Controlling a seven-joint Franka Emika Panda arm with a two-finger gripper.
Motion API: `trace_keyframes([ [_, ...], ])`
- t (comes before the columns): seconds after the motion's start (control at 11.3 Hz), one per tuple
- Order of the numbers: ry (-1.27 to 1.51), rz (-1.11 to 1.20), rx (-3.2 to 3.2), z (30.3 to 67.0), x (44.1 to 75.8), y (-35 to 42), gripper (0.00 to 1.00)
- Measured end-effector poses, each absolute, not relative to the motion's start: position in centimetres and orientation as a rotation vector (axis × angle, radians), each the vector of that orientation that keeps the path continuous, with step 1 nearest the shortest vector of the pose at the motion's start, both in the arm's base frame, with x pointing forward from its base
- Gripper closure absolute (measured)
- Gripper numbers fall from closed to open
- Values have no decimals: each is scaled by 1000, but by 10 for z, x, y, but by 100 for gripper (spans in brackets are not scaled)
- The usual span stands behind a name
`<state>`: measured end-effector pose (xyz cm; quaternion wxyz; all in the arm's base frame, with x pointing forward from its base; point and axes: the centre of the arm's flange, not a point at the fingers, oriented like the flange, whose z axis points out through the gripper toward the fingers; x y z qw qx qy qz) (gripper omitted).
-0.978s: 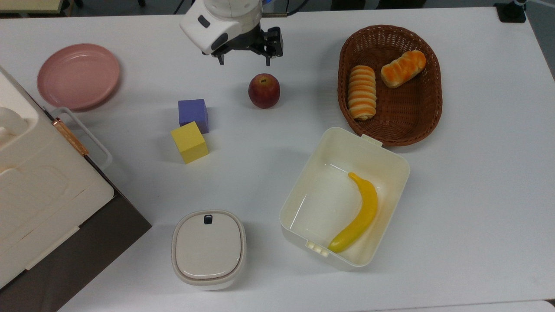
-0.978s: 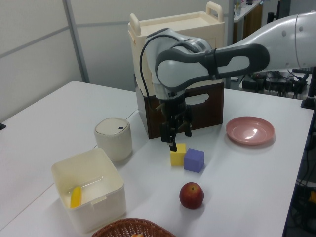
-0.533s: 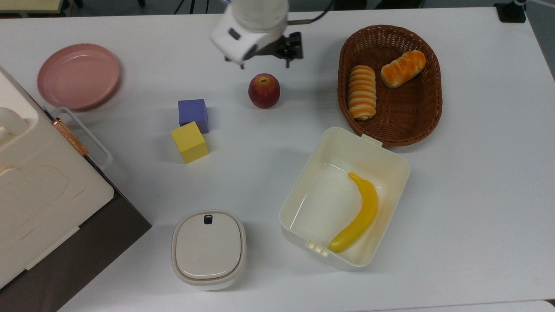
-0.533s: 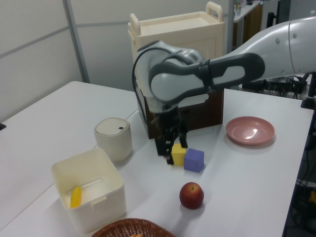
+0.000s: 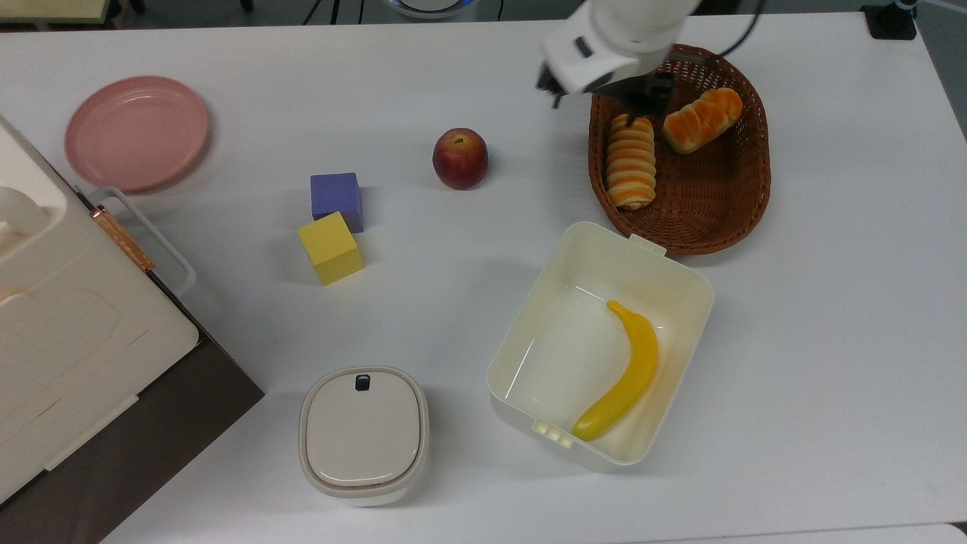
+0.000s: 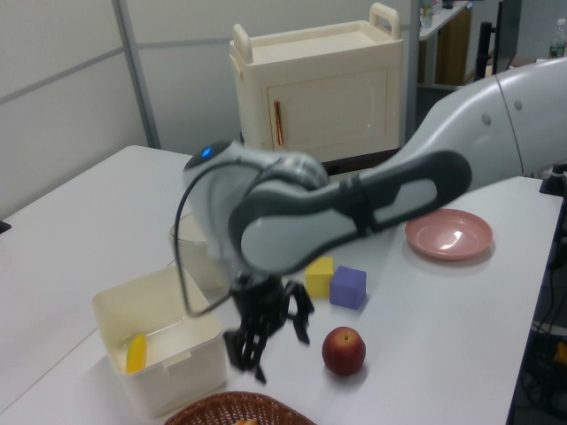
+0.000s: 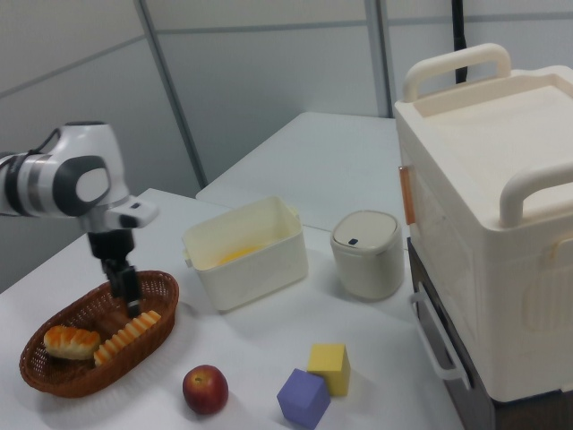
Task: Put the bread on the table
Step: 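Move the open gripper over the wicker basket toward the orange-topped roll, then lower the gripper and grasp the orange-topped bread roll in the basket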
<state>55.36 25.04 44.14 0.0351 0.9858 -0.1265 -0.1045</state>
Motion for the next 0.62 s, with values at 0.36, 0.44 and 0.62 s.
trace_keyframes([
  [0.36, -713, -306, 2973, 400, 533, 331, 0],
  [0.44, -773, -309, 2962, 389, 528, 346, 0],
  [0.62, -780, -339, 2947, 368, 512, 378, 0],
])
